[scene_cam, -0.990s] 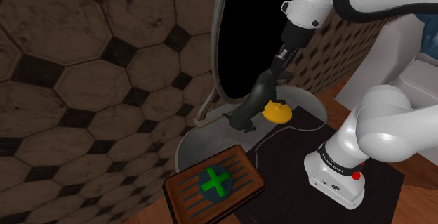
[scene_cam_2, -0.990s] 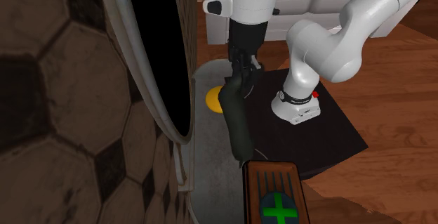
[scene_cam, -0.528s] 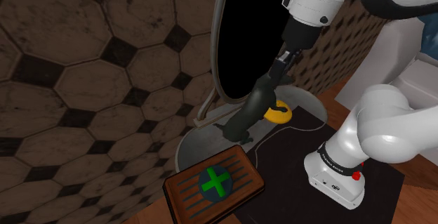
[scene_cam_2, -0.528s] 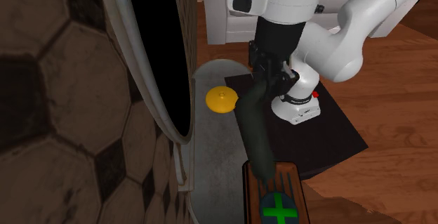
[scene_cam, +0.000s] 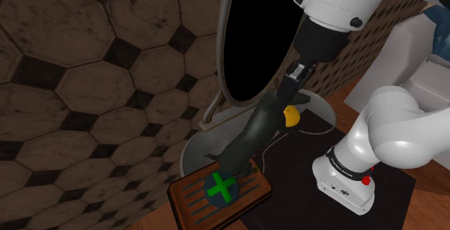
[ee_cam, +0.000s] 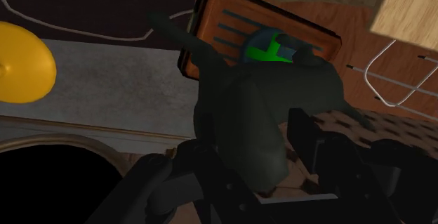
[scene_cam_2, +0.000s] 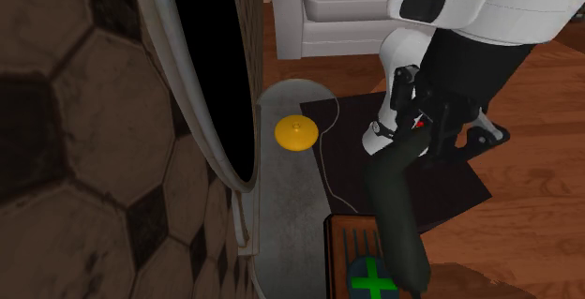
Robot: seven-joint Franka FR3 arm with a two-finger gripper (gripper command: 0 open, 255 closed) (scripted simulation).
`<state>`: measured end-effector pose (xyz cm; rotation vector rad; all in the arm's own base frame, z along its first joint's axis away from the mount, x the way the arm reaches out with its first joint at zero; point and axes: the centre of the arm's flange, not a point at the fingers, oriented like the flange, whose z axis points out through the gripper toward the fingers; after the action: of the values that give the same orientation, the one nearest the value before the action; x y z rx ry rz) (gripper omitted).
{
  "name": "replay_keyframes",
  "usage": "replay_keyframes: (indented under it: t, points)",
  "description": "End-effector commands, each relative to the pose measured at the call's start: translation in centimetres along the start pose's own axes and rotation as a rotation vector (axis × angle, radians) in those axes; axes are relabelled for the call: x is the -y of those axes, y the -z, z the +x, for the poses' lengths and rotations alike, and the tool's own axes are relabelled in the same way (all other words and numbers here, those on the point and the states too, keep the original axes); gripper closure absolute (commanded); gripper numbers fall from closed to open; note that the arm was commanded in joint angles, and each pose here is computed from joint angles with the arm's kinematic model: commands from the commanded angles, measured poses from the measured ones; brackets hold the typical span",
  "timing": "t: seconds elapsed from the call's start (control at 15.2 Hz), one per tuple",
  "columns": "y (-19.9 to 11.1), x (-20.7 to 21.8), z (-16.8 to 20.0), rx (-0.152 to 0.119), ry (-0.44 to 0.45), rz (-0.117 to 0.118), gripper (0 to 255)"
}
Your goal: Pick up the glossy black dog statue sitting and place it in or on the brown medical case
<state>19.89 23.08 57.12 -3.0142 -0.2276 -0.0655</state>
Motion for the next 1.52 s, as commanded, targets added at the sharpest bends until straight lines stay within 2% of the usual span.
replay_keyframes:
  t: [0.0,1.45]
  points:
    - [1.2,2.9,-0.9,0.0,-0.001,0.001,255]
    - [-10.3,1.5,-1.5,0.0,-0.001,0.001,255]
